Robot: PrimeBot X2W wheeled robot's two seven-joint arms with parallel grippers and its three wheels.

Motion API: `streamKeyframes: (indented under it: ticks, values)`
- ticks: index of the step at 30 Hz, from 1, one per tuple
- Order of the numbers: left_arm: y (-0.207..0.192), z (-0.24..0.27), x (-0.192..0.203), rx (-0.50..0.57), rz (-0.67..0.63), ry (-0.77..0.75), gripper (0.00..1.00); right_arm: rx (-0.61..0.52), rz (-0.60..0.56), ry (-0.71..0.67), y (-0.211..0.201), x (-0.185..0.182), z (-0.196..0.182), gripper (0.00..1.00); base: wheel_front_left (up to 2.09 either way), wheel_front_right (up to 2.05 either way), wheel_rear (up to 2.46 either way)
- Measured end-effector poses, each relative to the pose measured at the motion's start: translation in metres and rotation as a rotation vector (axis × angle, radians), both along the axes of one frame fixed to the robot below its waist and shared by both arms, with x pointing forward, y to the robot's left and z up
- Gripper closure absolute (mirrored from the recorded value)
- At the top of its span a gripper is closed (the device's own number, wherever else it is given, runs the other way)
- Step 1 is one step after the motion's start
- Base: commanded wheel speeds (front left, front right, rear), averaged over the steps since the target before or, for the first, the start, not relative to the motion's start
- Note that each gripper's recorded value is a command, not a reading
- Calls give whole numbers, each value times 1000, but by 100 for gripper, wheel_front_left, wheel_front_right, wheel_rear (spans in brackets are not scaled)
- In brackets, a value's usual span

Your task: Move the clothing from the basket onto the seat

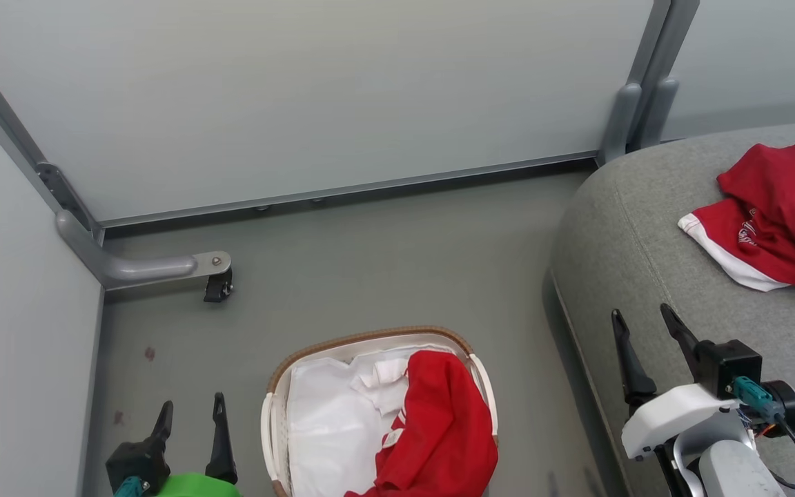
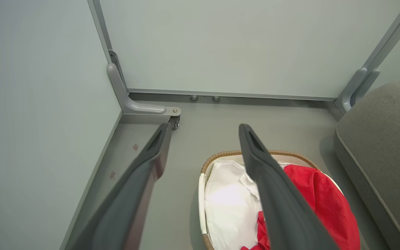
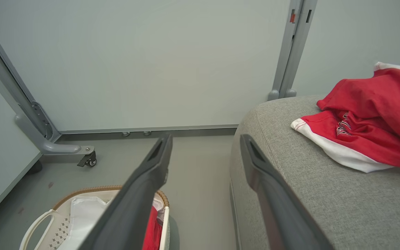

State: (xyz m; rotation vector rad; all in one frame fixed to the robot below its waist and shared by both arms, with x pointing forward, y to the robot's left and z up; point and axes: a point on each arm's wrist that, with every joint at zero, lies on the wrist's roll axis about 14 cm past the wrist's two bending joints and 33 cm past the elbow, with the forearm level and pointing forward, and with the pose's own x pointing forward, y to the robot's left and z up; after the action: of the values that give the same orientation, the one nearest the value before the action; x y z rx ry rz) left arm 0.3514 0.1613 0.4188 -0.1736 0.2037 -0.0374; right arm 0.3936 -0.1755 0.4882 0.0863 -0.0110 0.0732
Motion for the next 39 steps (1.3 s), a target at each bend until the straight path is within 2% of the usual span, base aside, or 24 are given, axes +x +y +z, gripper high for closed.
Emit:
streamKeyframes:
  ticks: [10, 22, 31, 39]
  values:
    - [-16, -9, 5, -38, -41, 32, 0, 12, 4, -9, 2, 11, 2, 0, 0, 0, 0]
    - [-58, -21, 63, -79, -178, 47, 0, 10, 16, -72, 5, 69, 15, 0, 0, 0, 0]
    - [-102, -61, 99, -105, -318, 125, 0, 25, 20, -75, 5, 112, 0, 0, 0, 0, 0]
    - [-139, -111, 107, -124, -431, 238, 0, 31, 9, -65, -2, 137, -22, 0, 0, 0, 0]
